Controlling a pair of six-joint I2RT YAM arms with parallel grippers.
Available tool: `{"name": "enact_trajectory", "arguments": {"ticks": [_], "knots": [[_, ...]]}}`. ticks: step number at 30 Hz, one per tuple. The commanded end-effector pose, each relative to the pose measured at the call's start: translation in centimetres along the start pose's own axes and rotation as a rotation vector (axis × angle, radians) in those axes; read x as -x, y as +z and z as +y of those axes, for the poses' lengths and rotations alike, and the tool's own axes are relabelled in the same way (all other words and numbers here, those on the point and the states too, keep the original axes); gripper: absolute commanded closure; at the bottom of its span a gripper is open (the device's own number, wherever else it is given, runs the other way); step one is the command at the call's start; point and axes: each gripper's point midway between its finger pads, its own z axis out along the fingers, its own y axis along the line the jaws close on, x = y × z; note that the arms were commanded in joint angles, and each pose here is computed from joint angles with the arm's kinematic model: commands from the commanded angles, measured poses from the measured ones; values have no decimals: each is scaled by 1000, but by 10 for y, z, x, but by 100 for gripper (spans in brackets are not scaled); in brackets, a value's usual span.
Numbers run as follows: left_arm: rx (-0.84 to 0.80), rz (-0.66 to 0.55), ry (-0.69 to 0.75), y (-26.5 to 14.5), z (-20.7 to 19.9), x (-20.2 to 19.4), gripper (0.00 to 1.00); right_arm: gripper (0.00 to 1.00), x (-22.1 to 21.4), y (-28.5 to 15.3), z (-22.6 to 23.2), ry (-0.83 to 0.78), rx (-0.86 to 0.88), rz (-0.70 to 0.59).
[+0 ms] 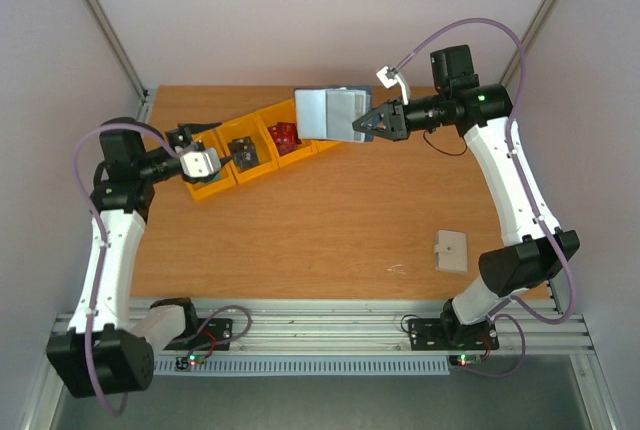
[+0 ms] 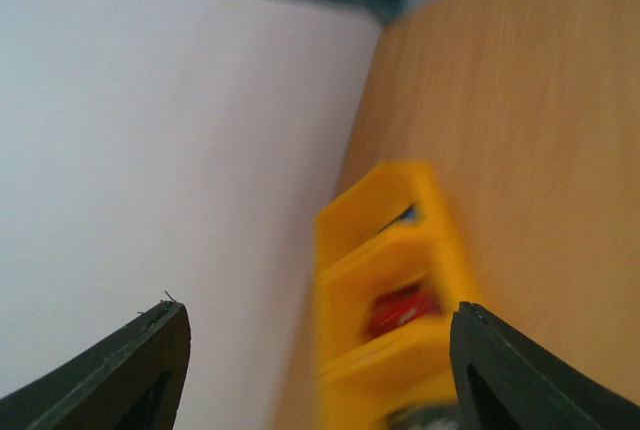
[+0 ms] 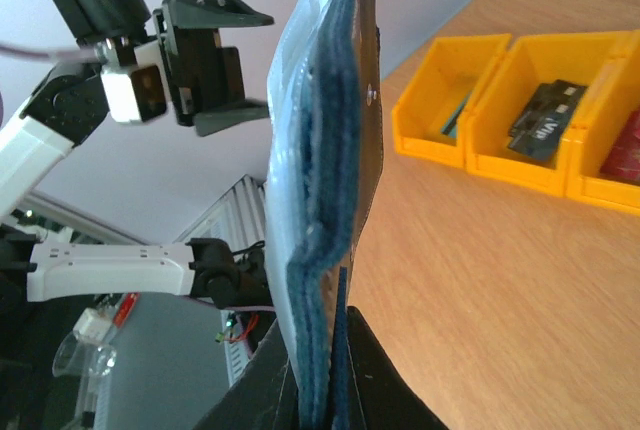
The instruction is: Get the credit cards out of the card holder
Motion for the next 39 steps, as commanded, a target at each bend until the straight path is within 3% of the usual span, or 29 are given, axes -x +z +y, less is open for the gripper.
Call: {"name": "enact_trajectory", "arguments": {"ticks": [1,2,3,6,10,13,17,19,20,23,25,26,33,39], "knots": [[-28,-177,-724,1,3,44,13,99,5,13,31,-80,65,-6],[-31,-212,-834,0,7,53,2,99,4,18,36,-91,73,0],[-50,-234,-944,1,7,63,1,99,4,22,41,-104,83,5],[-125,-288,-1004,2,-3,87,1,99,2,36,54,-134,125,22],[-163,-276,-1177,9,-12,78,0,99,-1,47,73,-177,188,38],[-165,-289,-1235,14,-11,77,1,99,-9,55,86,-194,230,67],[-204,-313,-1198,22,-15,92,1,98,-20,65,93,-197,243,106],[-249,-312,-1179,26,-25,98,9,99,-21,68,94,-205,234,112],[-259,-312,-1166,28,-27,99,21,99,-21,69,94,-210,232,113],[-275,-325,-1142,30,-30,106,71,98,-22,75,92,-223,205,117],[-319,-335,-1100,28,-37,115,95,95,-19,79,85,-217,163,110],[-331,-341,-1075,27,-39,119,99,92,-17,81,81,-213,142,102],[-287,-396,-972,15,-35,132,100,60,-1,59,91,-281,166,-12],[-277,-413,-932,11,-34,138,100,52,-6,36,92,-228,236,-3]]}}
